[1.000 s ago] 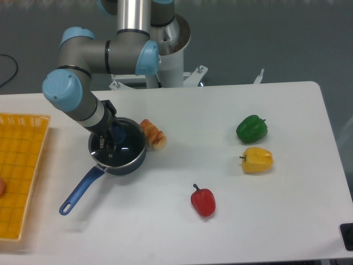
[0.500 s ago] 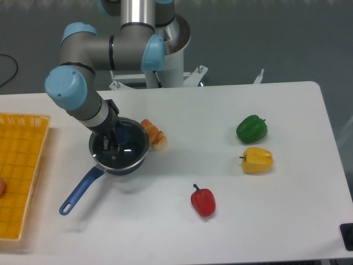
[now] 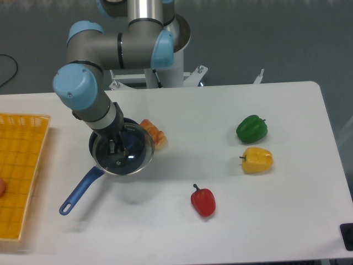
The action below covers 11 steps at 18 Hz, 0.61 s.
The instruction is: Open the lid
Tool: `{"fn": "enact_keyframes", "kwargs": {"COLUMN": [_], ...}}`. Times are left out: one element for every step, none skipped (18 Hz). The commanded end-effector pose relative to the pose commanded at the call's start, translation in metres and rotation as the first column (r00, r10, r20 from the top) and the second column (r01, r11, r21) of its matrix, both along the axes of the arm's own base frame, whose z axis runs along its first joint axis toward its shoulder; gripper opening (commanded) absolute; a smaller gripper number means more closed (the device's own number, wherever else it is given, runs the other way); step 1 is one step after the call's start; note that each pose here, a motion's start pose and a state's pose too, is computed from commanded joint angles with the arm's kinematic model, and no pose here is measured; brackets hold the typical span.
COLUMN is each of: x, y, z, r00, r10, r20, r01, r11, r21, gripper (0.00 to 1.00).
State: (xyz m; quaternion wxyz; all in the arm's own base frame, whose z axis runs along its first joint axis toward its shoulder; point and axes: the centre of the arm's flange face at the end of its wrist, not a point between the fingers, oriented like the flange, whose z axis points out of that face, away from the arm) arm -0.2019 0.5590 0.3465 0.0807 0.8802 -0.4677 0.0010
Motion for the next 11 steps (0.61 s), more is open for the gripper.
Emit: {"fn": "enact_keyframes", "kwargs": {"x": [-0.0001, -0.0003, -0.0006, -0.0033, -0.0050, -0.0059, -0.0068, -0.0071, -0.0073, -0.0074, -0.0066], "y": [0.0004, 0.0004, 0.0010, 0.0002, -0.0004, -0.0007, -0.0009, -0.0005, -0.0002, 0.0001, 0.0004], "z": [0.0007, 0.0009, 0.0023, 0.0029, 0.0029, 0.0029, 0.0034, 0.0043, 0.0050, 0.0041, 0.0041], "r00": [1.000, 1.000, 1.000, 1.000, 1.000, 1.000, 1.000, 1.000, 1.000, 1.000, 1.000], "r10": [0.000, 0.000, 0.000, 0.005, 0.008, 0.009, 0.011, 0.011, 0.011, 0.011, 0.009], "r20": [0.000, -0.002, -0.003, -0.003, -0.003, -0.003, -0.003, -0.005, -0.006, -0.005, -0.005], "r01": [0.000, 0.000, 0.000, -0.005, -0.008, -0.009, -0.011, -0.011, -0.011, -0.011, -0.009], "r11": [1.000, 1.000, 1.000, 1.000, 1.000, 1.000, 1.000, 1.000, 1.000, 1.000, 1.000], "r21": [0.002, 0.003, 0.005, 0.005, 0.005, 0.005, 0.005, 0.008, 0.009, 0.008, 0.008], "gripper": [0.66, 0.66, 0.66, 0.66, 0.66, 0.66, 0.66, 0.66, 0.66, 0.66, 0.66]}}
